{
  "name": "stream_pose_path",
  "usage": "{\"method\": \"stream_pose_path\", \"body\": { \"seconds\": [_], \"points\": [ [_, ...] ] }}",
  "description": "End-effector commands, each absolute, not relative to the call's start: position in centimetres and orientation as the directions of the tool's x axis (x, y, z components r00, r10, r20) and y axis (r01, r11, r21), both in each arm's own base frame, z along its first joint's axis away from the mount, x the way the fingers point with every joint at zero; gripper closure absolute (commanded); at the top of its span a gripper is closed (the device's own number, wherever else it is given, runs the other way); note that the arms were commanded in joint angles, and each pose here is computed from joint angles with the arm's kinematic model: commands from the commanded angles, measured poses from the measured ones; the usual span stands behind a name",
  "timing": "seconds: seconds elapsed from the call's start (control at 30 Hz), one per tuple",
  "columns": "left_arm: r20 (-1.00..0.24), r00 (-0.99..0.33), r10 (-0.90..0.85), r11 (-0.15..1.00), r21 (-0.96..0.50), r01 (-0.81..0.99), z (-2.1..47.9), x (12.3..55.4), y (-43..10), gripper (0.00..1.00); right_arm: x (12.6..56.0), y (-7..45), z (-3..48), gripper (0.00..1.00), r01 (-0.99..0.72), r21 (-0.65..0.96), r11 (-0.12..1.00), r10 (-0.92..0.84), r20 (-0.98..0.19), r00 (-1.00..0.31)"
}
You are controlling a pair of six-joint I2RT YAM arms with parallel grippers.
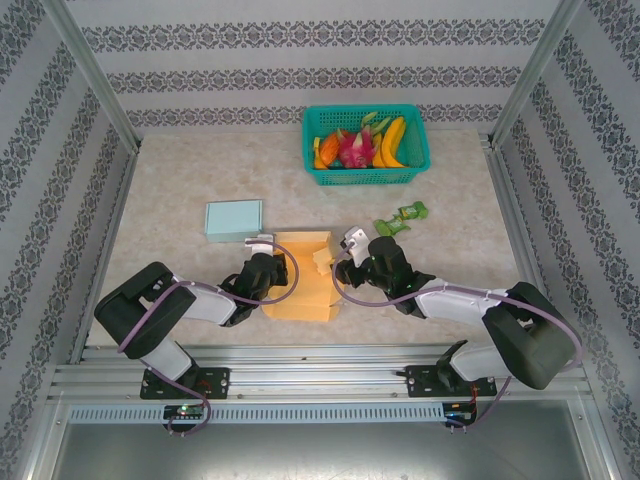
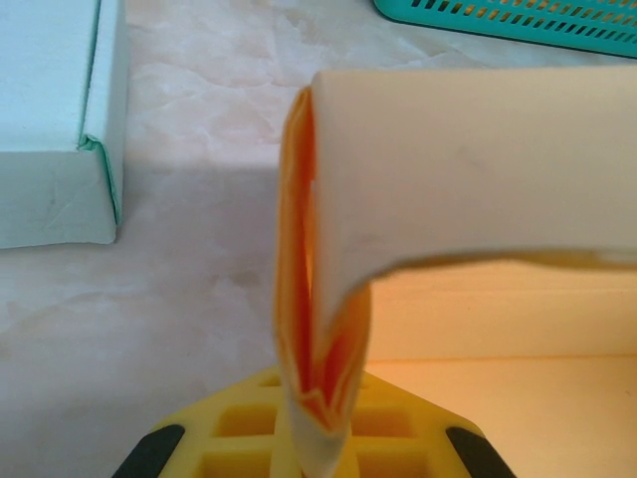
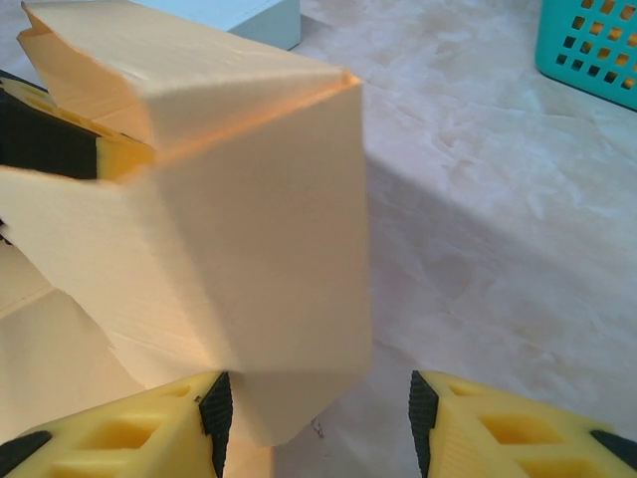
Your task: Fold the paper box
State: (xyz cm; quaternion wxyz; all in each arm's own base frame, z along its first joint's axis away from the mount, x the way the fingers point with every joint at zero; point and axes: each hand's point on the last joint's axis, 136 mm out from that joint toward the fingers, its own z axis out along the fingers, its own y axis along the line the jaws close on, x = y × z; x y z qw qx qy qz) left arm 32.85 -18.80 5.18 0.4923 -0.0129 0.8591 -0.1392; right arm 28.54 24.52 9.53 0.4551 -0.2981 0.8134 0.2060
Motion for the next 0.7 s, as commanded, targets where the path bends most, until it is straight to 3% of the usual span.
{"method": "stream_pose_path", "body": {
  "seconds": [0.0, 0.67],
  "points": [
    [-0.853, -0.494, -0.169, 0.967, -0.241, 0.086, 5.7, 33.7, -18.5, 1.0, 28.5, 25.5, 12.0, 0.47, -0.697, 0.059, 0.715, -0.271, -0.895, -0.355],
    [-0.85, -0.496, -0.177, 0.955, -0.27, 0.122, 5.9, 33.5, -19.3, 1.0, 29.6, 27.1, 12.1, 0.49, -0.707, 0.058, 0.704, -0.272, -0.899, -0.344]
  ]
}}
